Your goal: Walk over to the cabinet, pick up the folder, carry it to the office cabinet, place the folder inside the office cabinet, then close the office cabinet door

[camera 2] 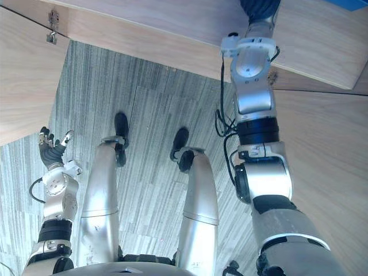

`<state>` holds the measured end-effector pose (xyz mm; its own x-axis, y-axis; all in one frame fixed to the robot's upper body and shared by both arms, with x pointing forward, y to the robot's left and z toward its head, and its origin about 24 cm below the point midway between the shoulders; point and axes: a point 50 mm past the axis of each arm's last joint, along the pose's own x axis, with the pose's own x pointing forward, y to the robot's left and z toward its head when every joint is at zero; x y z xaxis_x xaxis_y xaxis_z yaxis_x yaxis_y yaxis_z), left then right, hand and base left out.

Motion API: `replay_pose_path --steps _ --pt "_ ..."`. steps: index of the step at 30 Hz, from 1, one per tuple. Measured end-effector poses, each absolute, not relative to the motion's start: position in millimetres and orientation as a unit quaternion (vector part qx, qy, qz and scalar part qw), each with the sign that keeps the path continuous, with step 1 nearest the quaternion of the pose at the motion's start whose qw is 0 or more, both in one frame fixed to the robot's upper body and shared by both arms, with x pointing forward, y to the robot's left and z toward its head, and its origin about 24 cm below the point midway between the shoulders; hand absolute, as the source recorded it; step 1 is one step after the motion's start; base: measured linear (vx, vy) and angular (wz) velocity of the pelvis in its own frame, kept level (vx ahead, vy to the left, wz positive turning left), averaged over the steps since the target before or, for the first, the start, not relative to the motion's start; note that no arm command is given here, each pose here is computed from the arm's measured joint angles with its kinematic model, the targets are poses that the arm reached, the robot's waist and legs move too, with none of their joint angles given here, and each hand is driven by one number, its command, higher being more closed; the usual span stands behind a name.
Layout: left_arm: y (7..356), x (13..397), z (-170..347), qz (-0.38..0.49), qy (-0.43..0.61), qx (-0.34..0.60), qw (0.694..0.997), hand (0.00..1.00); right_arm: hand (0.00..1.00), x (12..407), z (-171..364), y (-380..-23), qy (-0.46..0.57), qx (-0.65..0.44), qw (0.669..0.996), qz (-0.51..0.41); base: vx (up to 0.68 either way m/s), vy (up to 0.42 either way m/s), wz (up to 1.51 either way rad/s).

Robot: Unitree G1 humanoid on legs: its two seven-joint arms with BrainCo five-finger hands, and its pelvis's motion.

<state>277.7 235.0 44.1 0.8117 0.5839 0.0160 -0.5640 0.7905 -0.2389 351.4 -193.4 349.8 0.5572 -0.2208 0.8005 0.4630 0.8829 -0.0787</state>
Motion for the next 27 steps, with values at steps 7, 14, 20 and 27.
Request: replay_pose_path --steps 7,14,20,27 --pt "238 277 45 0.307 -0.052 -0.121 0.943 0.00 1.00 354 354 -200 -0.425 -0.125 0.876 -0.190 -0.01 0.014 0.09" --pt "242 272 41 0.315 -0.048 -0.129 0.939 0.00 1.00 357 361 -203 -0.419 -0.066 0.888 -0.179 -0.03 0.013 0.04" --pt "242 271 40 0.315 -0.046 -0.138 0.938 0.00 1.00 357 359 -206 -0.414 -0.041 0.892 -0.174 0.00 0.014 -0.02" --pt "241 272 41 0.314 -0.045 -0.139 0.938 0.00 1.00 340 324 -229 -0.409 -0.010 0.888 -0.209 -0.01 0.015 -0.06"
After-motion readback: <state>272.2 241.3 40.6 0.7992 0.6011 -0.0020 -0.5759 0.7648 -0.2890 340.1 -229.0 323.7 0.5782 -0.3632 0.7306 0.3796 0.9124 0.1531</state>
